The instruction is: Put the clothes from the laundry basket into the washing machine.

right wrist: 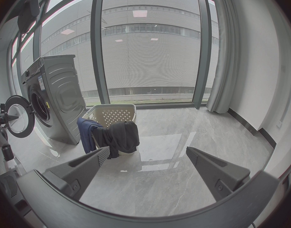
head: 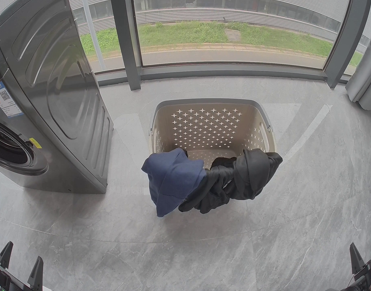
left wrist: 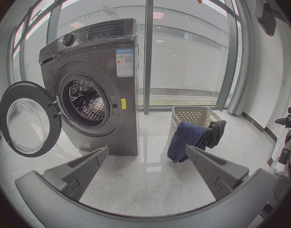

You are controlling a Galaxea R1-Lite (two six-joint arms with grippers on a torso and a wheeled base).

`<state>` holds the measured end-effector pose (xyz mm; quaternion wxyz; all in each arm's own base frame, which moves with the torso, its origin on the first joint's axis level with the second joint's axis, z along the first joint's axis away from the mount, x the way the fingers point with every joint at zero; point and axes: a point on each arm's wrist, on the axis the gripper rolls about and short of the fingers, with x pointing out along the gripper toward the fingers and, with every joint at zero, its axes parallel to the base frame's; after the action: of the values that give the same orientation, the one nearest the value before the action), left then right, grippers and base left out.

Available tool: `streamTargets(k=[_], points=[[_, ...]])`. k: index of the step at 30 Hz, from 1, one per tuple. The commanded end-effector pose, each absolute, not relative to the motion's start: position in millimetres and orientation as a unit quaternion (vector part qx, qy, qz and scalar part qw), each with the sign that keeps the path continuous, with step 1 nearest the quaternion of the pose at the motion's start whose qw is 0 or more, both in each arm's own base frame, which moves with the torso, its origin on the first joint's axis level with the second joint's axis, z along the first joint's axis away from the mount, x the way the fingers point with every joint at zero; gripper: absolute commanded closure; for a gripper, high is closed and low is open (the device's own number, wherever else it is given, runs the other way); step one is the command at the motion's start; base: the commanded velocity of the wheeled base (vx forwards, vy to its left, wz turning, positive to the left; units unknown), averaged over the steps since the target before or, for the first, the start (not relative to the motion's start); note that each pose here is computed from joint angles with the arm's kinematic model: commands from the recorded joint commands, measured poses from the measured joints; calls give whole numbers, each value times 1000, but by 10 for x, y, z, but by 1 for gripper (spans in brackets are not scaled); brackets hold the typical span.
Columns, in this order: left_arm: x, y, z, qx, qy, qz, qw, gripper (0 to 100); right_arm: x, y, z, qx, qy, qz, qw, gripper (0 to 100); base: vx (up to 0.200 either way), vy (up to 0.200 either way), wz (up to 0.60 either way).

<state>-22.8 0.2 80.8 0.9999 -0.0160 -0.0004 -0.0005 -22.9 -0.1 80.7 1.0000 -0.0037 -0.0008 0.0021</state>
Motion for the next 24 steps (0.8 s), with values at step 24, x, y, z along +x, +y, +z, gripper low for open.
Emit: streamTargets(k=[24], points=[[-226, 2, 760, -16, 2, 0, 1000, 0, -228, -1, 759, -4, 0, 2, 1000, 0, 0, 0, 0]])
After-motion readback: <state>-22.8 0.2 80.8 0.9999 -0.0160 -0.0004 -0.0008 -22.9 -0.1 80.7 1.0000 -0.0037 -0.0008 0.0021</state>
